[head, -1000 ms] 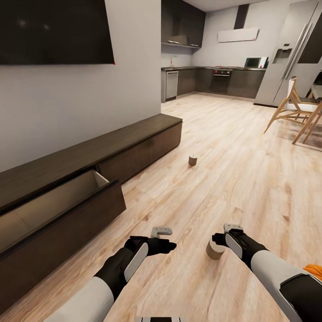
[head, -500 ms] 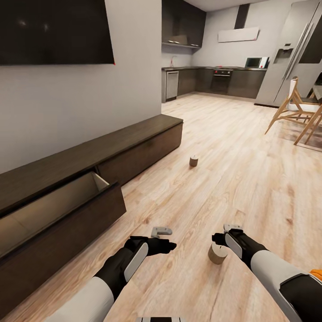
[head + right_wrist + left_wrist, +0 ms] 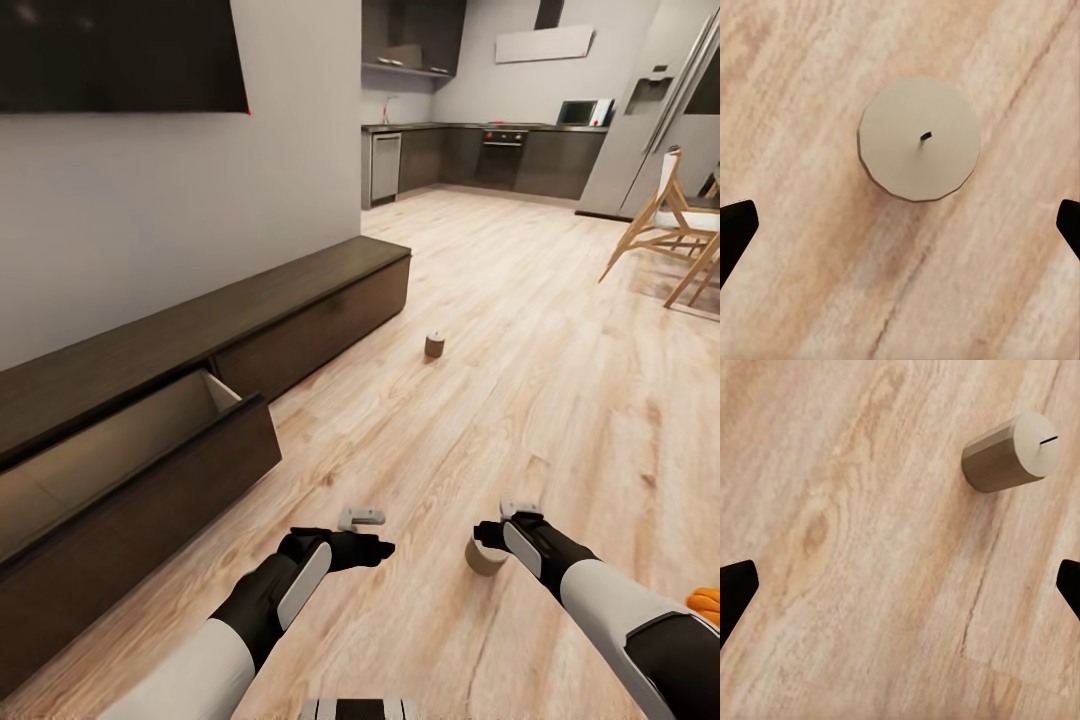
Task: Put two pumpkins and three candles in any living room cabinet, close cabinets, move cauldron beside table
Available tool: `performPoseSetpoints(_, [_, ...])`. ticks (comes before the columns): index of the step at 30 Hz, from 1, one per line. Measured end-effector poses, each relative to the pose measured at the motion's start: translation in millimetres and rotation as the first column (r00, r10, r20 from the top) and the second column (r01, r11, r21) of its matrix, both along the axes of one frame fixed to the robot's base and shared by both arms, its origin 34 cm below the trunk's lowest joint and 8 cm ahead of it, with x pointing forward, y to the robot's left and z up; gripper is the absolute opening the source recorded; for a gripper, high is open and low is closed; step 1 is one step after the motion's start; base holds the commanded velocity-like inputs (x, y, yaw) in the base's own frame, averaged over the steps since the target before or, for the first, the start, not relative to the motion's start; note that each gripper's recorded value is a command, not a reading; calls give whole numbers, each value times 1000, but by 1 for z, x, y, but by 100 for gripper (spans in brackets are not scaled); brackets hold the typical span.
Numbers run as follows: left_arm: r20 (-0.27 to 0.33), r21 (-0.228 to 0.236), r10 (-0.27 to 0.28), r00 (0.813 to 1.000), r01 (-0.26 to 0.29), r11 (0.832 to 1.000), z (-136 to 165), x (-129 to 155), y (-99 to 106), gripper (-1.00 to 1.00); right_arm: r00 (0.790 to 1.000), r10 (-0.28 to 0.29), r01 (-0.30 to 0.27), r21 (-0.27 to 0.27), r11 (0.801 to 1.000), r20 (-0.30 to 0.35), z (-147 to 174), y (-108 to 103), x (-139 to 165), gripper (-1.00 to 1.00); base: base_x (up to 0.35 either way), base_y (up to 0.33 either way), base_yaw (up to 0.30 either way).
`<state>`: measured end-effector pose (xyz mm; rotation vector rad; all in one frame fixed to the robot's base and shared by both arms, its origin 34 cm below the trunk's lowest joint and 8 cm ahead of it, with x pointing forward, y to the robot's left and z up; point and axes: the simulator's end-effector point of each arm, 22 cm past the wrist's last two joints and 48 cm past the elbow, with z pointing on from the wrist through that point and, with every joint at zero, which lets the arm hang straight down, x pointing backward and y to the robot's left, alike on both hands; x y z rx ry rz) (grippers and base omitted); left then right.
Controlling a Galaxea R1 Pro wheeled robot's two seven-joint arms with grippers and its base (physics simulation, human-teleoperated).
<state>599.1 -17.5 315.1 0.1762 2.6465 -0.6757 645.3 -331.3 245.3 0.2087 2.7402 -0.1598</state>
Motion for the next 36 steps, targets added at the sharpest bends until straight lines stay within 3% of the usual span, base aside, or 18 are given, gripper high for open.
performPoseSetpoints(15, [-61,0,0,998,0,1000,-33,-12,0,100,998,-1,0,-1,1000,-62,-36,0,-17,100,0,0,0])
performPoseSetpoints(36, [-62,2,1,998,0,1000,-33,-13,0,100,998,-1,1,-1,1000,-62,-36,0,-17,100,112,-27,0])
